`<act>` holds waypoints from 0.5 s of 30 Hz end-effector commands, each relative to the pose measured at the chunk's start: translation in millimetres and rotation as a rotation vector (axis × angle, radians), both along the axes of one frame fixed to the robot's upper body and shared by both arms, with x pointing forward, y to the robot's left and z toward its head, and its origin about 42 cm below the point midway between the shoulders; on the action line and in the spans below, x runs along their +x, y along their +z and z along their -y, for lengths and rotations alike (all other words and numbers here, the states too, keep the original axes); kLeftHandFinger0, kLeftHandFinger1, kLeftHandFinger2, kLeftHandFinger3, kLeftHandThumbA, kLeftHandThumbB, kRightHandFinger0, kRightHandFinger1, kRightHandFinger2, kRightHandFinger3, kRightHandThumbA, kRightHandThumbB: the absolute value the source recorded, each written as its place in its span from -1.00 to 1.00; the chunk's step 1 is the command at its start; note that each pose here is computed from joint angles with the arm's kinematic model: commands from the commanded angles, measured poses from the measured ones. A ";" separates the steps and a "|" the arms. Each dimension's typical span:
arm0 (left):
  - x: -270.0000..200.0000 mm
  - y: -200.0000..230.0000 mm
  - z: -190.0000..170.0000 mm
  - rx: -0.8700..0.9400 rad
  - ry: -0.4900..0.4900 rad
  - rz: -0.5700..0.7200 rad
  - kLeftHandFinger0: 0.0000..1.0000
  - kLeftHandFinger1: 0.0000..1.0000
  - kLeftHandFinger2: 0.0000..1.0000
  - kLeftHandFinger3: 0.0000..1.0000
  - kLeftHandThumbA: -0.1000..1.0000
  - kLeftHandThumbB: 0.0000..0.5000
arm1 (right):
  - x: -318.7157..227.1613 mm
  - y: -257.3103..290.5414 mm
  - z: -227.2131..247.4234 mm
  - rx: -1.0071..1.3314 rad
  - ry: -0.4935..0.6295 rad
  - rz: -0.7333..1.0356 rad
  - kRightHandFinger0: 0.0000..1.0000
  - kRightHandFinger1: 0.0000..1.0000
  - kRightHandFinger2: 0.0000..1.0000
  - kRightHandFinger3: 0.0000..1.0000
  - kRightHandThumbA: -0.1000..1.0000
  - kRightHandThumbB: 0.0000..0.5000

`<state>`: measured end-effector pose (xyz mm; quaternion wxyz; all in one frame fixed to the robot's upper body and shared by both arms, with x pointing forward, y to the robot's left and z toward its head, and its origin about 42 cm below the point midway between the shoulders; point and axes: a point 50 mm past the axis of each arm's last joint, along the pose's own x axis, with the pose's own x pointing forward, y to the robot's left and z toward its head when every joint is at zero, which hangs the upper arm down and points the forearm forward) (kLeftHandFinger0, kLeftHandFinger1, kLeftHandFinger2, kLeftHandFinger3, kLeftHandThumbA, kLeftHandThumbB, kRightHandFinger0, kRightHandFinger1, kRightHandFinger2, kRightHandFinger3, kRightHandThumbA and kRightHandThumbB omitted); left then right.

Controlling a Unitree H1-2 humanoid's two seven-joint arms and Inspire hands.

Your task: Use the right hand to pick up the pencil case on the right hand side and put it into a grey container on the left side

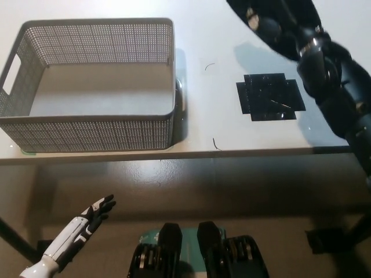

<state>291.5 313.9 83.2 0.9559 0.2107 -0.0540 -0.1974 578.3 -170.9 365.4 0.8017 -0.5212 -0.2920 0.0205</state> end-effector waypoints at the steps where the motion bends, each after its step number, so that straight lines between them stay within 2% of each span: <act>1: 1.4 11.3 -5.3 0.010 -0.012 0.063 1.00 1.00 1.00 1.00 1.00 0.43 | -7.8 85.5 -21.3 0.058 0.091 0.213 -1.00 -0.07 0.52 0.80 -1.00 -0.34; 3: -1.7 9.6 -6.4 0.024 -0.008 0.065 1.00 1.00 1.00 1.00 1.00 0.44 | -12.4 96.5 -37.7 0.064 0.113 0.220 -1.00 -0.03 0.55 0.82 -1.00 -0.30; 6: -2.2 9.5 -6.8 0.021 -0.012 0.062 1.00 1.00 1.00 1.00 1.00 0.42 | -18.5 108.1 -53.4 0.079 0.163 0.261 -1.00 -0.25 0.51 0.60 -1.00 -0.21; 7: -2.8 9.2 -5.9 0.015 -0.011 0.058 1.00 1.00 1.00 1.00 1.00 0.42 | -21.3 112.9 -63.5 0.111 0.176 0.262 -1.00 -0.29 0.49 0.55 -1.00 -0.26; 11: -3.1 9.5 -6.2 0.035 -0.013 0.070 1.00 1.00 1.00 1.00 1.00 0.41 | -27.8 118.9 -98.5 0.161 0.226 0.262 -1.00 -0.41 0.45 0.47 -1.00 -0.25; 14: -2.8 7.9 -5.5 0.024 -0.012 0.064 1.00 1.00 1.00 1.00 1.00 0.41 | -35.6 121.9 -134.6 0.194 0.271 0.243 -1.00 -0.34 0.56 0.52 -1.00 -0.14; 15: -3.1 7.1 -4.2 0.022 -0.015 0.061 1.00 1.00 1.00 1.00 1.00 0.42 | -37.3 120.8 -143.2 0.208 0.288 0.231 -1.00 -0.32 0.57 0.53 -1.00 -0.19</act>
